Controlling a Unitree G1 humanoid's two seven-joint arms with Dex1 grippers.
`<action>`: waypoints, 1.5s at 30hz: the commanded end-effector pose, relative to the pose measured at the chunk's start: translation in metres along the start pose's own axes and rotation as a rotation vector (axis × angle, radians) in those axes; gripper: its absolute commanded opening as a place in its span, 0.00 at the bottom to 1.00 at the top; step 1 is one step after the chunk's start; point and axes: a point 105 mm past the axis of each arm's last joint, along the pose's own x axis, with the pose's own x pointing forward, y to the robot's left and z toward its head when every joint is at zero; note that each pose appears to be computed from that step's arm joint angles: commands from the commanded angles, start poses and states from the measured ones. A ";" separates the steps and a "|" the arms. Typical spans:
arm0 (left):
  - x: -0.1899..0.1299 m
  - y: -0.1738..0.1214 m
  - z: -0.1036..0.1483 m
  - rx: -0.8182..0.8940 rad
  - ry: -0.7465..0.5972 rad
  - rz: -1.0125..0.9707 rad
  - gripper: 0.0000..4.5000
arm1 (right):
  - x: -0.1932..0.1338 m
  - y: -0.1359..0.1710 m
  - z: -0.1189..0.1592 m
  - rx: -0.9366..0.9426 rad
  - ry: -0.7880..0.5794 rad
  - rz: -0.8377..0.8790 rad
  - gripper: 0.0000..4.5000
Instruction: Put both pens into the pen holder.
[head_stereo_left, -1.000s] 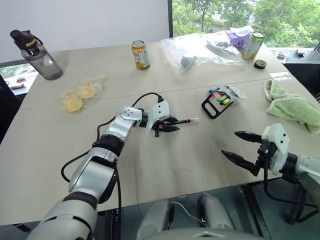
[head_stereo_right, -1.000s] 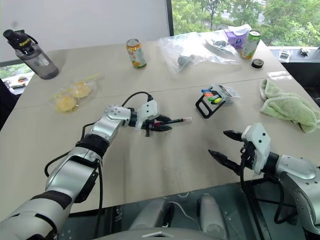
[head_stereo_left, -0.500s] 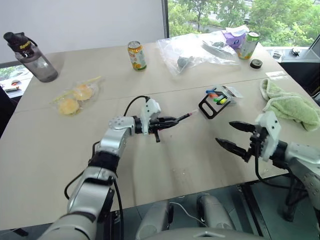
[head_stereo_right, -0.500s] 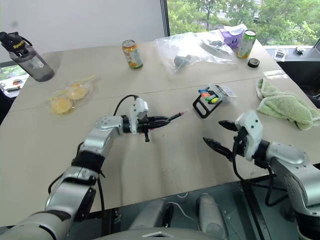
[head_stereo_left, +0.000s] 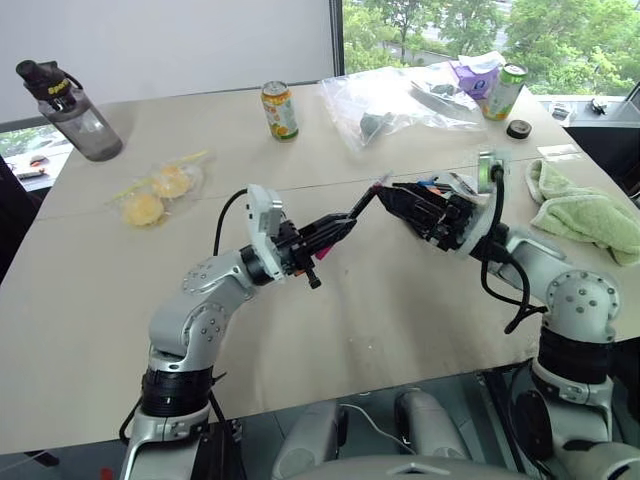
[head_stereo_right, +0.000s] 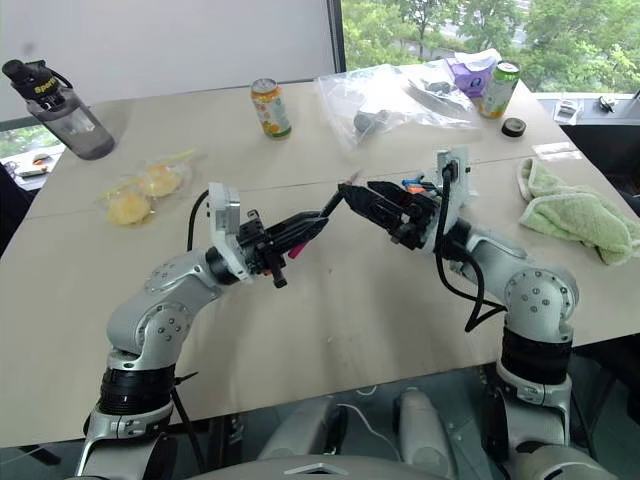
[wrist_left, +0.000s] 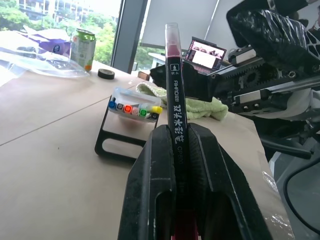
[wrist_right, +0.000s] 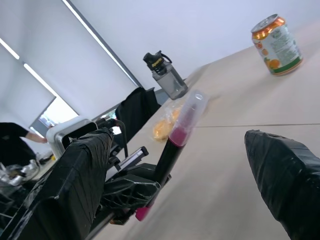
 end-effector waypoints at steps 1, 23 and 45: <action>0.005 -0.009 0.006 0.012 -0.039 -0.035 0.00 | 0.007 0.010 0.005 -0.008 0.004 0.045 1.00; 0.006 0.004 0.004 0.117 0.067 0.074 0.67 | 0.005 0.014 0.046 -0.438 0.040 -0.002 0.03; -0.022 -0.002 0.022 0.430 0.306 0.100 0.67 | 0.016 -0.036 0.076 -1.456 0.564 0.064 0.03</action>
